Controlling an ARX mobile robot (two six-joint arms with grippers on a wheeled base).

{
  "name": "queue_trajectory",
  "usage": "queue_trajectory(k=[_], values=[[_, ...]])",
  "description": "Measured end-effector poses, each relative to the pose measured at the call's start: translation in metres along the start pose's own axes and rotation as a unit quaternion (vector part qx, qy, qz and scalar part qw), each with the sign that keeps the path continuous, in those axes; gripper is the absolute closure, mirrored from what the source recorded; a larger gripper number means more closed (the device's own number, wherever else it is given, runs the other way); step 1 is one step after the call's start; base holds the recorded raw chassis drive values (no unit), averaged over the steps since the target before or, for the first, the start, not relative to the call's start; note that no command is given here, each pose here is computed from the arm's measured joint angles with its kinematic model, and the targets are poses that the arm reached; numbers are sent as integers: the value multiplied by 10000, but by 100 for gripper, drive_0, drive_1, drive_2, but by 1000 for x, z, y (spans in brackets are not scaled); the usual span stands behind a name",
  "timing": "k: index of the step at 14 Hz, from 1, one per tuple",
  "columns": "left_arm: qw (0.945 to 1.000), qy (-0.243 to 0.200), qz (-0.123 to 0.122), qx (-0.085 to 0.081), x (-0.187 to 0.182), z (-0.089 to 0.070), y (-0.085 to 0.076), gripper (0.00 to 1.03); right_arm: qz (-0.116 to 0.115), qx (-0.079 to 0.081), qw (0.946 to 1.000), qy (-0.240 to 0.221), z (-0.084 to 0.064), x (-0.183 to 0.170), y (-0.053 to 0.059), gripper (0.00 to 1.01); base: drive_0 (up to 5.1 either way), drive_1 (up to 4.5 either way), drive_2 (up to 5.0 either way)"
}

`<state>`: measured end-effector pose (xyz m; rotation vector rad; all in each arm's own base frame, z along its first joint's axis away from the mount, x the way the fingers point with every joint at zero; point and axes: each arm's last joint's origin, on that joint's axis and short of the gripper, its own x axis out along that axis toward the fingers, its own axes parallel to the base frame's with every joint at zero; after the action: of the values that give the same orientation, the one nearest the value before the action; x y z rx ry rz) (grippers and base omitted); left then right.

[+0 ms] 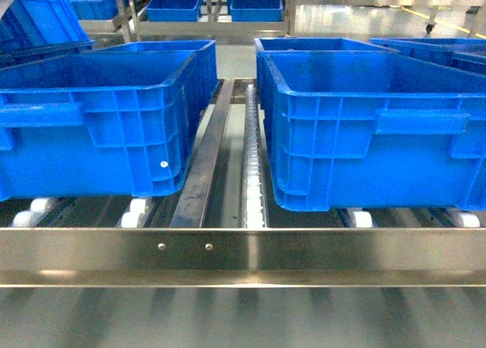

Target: Sort blue parts and orange caps into right shelf containers

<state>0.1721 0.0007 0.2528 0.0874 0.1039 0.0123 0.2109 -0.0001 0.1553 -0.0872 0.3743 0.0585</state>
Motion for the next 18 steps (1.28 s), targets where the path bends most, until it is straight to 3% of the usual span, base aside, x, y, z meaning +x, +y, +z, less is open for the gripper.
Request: queue_trajectory(k=[2,18], values=[[10000,16,-15,1,0,0,0,59,7,-2,10000,-20,0,0,0,59,-9,341,-359],[10000,16,-11,1,0,0,0,59,7,-1,10000,-10,0,0,0,59,0,0,0]])
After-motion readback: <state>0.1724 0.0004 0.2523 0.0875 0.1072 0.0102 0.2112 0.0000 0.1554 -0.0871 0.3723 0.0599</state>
